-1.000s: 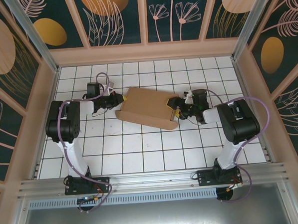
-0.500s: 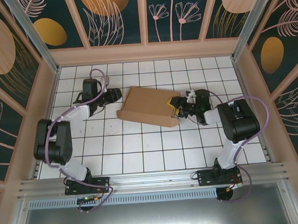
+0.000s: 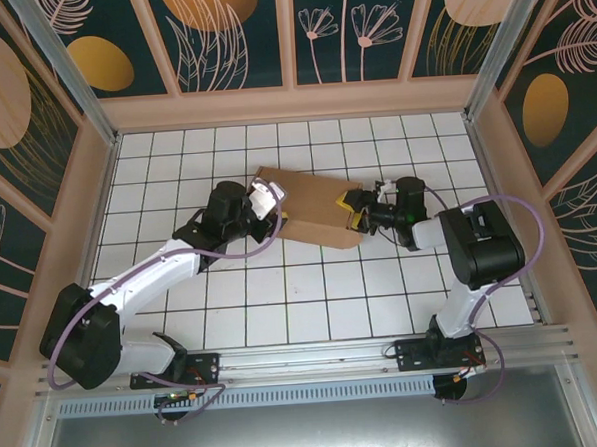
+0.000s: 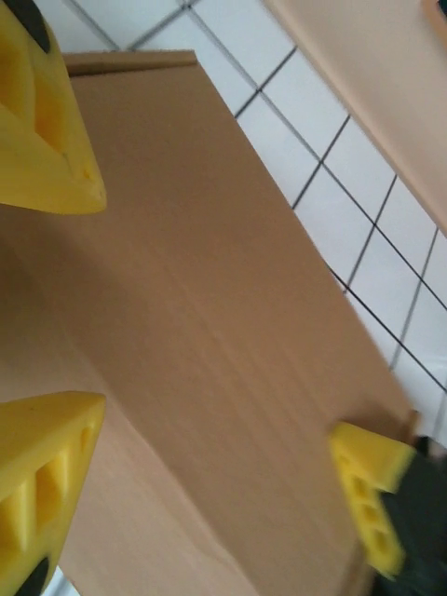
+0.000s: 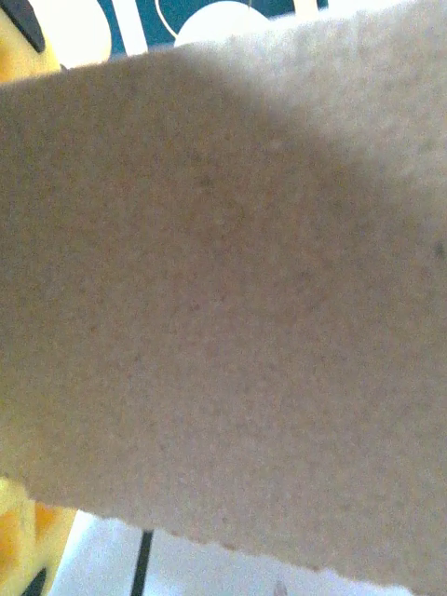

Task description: Fold the paper box

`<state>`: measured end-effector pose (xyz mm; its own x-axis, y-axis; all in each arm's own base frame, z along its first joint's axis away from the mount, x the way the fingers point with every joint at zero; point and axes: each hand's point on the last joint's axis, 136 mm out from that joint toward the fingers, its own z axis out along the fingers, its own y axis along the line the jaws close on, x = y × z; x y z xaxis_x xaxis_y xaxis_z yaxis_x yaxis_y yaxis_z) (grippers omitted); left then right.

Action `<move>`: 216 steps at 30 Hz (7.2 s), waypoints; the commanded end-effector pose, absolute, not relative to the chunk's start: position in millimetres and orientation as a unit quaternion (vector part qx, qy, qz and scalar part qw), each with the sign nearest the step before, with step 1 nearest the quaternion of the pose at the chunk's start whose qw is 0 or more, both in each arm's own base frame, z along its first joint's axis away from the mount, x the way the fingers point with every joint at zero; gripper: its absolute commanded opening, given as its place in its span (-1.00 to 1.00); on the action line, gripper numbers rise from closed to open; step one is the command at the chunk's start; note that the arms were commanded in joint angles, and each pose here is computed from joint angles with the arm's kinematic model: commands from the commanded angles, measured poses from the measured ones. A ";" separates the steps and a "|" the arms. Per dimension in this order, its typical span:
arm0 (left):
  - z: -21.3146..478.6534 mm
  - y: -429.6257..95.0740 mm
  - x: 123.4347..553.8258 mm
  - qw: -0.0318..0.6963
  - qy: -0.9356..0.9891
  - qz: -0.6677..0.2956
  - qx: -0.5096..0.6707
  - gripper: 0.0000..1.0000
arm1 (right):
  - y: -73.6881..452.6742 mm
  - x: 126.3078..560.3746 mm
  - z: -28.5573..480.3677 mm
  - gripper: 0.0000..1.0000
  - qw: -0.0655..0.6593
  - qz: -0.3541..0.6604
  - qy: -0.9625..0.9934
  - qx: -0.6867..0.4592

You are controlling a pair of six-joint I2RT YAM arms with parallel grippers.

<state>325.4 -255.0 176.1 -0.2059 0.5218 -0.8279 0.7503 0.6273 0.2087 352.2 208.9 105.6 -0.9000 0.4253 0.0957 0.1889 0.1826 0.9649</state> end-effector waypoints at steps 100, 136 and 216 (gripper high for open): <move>150.1 -298.6 258.7 0.180 0.702 -0.009 0.689 0.14 | 141.1 369.3 74.5 0.83 0.197 0.368 0.877 0.236; 226.6 -299.3 303.9 0.345 0.717 0.040 0.605 0.98 | 132.9 369.7 103.8 0.87 0.274 0.363 0.866 0.209; 150.5 -254.4 311.3 0.398 0.865 -0.300 -0.048 -1.00 | 203.0 300.4 201.2 -0.16 0.411 0.221 0.884 0.034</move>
